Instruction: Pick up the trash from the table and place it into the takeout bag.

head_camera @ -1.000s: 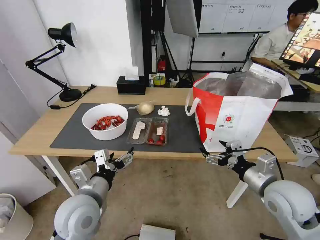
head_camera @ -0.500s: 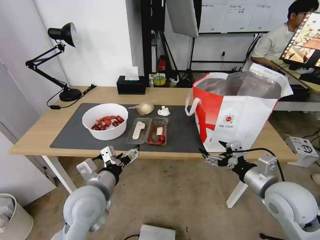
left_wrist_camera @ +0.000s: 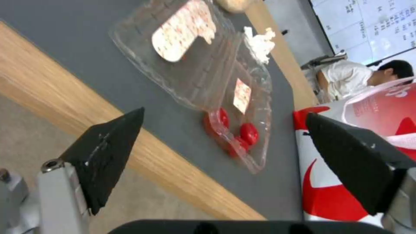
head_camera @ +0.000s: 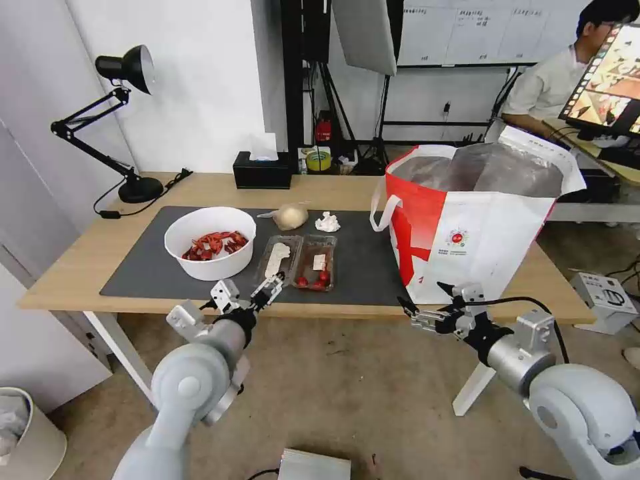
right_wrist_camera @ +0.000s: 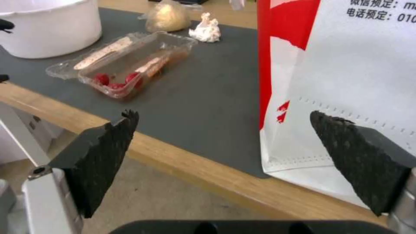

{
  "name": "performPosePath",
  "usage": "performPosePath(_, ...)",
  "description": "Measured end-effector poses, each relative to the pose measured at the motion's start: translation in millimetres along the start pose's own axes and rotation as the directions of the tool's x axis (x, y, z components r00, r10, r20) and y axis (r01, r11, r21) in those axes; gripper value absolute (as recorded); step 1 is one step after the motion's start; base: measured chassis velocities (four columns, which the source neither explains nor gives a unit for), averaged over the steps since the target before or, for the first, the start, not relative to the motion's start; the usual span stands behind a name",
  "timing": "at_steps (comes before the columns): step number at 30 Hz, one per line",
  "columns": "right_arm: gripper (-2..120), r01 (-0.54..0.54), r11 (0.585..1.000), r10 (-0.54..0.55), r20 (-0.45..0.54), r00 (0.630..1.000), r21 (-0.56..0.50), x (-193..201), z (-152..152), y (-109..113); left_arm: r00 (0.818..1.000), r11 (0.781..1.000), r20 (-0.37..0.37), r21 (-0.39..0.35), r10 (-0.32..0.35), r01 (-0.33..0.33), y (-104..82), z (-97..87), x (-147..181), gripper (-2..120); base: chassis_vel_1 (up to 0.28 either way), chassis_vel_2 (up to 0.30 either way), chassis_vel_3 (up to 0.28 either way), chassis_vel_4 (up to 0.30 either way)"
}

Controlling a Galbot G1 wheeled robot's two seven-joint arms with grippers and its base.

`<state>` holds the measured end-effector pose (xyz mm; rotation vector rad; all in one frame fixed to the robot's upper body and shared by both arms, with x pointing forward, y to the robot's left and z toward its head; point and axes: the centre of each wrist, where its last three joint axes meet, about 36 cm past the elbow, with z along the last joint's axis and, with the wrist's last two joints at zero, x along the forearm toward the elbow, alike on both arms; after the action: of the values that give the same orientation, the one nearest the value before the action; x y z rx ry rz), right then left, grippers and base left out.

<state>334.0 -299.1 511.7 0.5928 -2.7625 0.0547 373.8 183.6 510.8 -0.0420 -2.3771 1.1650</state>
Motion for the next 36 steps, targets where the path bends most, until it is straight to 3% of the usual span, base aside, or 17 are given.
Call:
performPosePath(10,100,-0.005,1.0,0.005,-0.006,1.0,-0.002,-1,2,-2,1.0,0.999,-0.021,0.043,-0.012,0.013,-11.5,3.3,-19,100,0.0,0.0,0.0,0.0)
performPosePath(36,100,-0.018,1.0,0.018,-0.014,1.0,-0.003,-4,6,-7,0.998,0.994,-0.041,0.097,-0.043,0.047,-18.4,4.0,-55,100,0.0,0.0,0.0,0.0)
